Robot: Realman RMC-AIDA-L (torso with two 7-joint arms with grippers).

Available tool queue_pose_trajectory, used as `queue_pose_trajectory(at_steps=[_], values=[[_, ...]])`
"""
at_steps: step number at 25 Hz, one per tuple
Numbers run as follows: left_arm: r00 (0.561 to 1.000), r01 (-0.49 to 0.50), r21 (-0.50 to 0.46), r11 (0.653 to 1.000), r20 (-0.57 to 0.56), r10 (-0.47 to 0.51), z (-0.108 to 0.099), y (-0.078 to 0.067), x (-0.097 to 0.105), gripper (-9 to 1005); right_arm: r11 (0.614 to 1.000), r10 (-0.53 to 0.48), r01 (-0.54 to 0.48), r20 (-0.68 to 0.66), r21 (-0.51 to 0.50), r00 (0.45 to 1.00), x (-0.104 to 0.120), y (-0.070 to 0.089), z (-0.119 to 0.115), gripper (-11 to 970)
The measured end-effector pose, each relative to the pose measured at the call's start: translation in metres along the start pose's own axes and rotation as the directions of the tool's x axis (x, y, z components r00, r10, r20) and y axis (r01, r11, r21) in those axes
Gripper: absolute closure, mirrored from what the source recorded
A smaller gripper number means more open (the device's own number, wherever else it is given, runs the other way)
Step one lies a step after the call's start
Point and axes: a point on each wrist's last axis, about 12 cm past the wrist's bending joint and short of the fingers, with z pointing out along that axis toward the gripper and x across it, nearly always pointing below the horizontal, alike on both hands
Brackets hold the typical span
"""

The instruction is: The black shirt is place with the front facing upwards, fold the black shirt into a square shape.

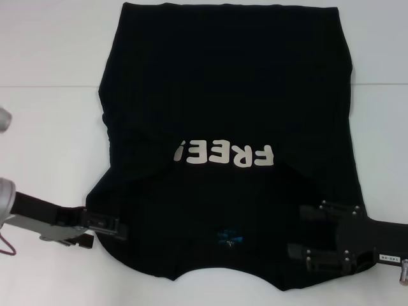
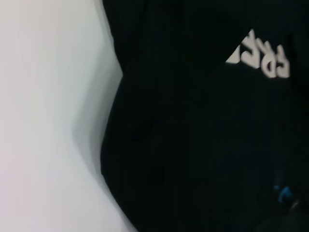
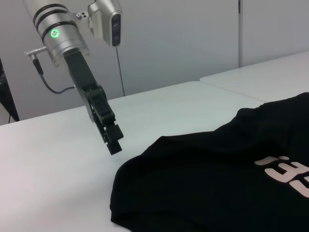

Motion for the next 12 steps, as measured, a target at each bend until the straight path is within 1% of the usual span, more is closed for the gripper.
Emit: queue_pose_trajectory(at_steps=[4, 12], values=[[1.0, -0.01, -0.028, 1.0, 0.012, 0.01, 0.004, -0.007, -0.005, 59, 1.0, 0.006, -0.006, 0.0, 0.001, 1.0, 0.001, 0.001, -0.001, 119], [1.0, -0.019, -0.058, 0.998, 0.021, 0.02, 0.01, -0.012, -0.01, 60, 1.0, 0.011, -0.011, 0.0, 0.002, 1.0, 0.001, 0.001, -0.001, 118]])
